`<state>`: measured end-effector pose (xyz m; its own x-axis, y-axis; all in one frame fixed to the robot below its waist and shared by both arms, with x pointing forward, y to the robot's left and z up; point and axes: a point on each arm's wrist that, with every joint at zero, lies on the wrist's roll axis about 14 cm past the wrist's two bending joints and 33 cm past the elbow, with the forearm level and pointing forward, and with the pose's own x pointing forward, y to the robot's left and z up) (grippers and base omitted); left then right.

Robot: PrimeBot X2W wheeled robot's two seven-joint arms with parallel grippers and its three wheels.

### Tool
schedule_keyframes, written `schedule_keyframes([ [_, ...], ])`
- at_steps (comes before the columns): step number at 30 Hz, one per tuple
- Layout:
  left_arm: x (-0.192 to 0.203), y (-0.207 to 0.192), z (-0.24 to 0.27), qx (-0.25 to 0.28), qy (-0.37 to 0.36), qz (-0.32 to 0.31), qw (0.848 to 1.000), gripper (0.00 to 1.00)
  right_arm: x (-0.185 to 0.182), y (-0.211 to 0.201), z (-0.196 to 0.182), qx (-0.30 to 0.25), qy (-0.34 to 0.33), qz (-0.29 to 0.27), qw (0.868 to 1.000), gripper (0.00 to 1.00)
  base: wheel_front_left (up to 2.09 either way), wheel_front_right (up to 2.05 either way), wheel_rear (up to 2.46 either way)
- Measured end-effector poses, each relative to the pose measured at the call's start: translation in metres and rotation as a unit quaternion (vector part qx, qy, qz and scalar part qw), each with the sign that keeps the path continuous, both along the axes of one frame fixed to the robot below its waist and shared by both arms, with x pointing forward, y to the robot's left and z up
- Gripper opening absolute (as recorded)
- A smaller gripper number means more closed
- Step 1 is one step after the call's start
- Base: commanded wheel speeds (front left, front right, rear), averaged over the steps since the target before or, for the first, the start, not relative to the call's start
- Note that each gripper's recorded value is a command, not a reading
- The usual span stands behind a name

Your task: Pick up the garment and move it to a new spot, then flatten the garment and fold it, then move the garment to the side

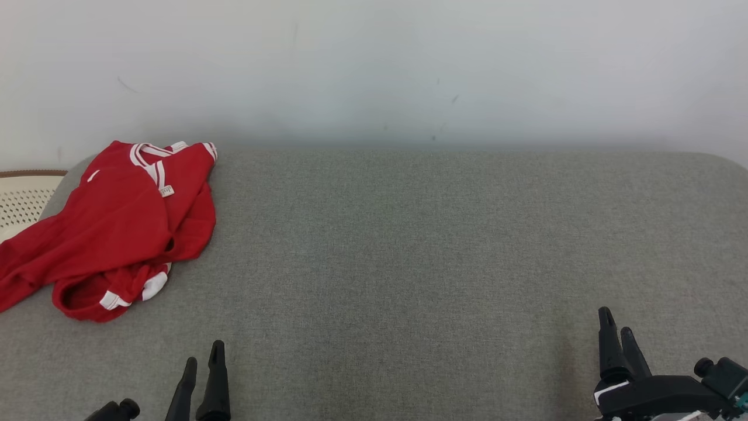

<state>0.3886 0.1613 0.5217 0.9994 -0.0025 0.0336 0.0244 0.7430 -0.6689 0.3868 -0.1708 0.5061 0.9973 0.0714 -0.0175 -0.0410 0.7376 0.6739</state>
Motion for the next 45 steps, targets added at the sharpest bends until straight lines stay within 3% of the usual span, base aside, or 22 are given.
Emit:
schedule_keyframes([
  [19,-0.006,0.008,0.012,0.143,-0.023,0.028,0.989,1.00,-0.006,0.023,0.009,-0.160,-0.042,0.035,0.986,1.00,0.00,0.00,0.00],
  [45,-0.016,0.003,0.023,0.262,-0.055,0.039,0.963,1.00,-0.011,0.036,0.010,-0.278,-0.075,0.051,0.956,1.00,0.00,0.00,0.00],
])
